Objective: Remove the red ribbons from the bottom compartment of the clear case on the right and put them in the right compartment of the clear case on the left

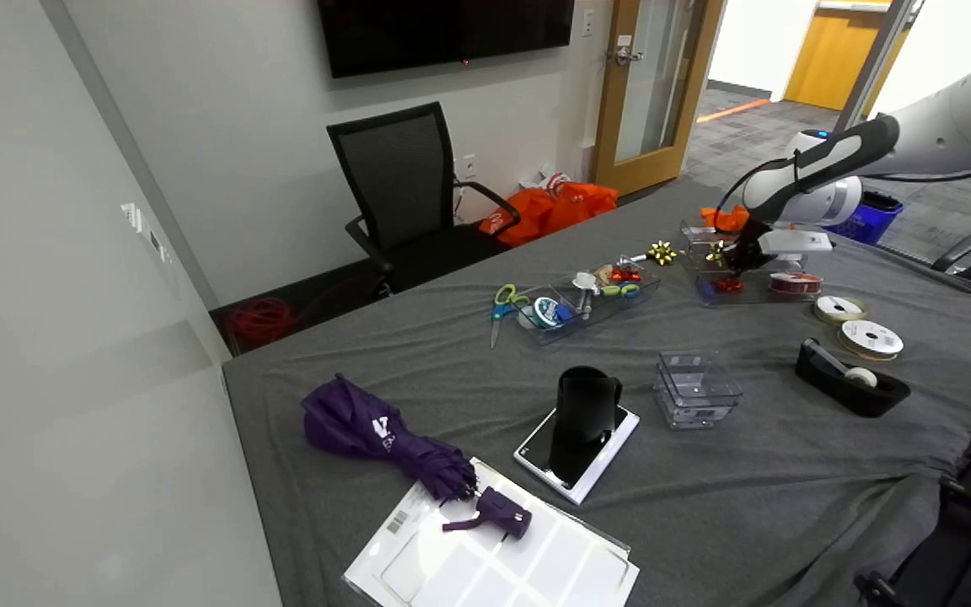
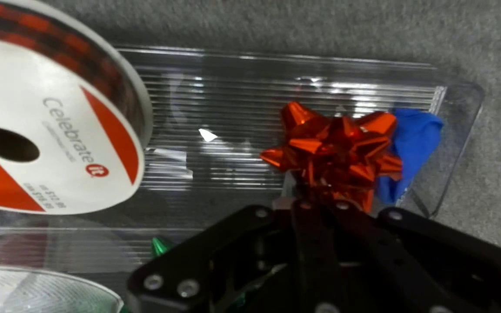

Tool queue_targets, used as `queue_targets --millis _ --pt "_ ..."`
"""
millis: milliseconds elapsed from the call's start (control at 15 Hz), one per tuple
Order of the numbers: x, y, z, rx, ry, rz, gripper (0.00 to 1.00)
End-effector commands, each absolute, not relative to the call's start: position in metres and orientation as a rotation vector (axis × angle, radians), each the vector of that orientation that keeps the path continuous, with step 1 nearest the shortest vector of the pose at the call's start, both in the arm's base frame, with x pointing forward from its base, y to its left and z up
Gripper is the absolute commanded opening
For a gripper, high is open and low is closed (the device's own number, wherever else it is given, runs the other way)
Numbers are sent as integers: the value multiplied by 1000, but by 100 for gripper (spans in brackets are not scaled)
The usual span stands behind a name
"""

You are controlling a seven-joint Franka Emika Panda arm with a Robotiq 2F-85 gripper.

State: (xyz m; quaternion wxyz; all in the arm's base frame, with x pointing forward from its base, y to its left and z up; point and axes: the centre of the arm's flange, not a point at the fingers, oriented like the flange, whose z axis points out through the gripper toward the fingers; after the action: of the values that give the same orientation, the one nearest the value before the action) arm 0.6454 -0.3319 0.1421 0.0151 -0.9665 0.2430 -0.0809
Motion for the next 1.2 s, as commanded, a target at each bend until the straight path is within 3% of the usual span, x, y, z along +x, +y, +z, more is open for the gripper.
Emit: queue_targets --millis 0,533,1133 --pt "621 -318 167 -3061 734 -217 0" --pt "610 -281 207 -3020 728 -258 0" --pt "674 -156 264 -2692 961 -414 0"
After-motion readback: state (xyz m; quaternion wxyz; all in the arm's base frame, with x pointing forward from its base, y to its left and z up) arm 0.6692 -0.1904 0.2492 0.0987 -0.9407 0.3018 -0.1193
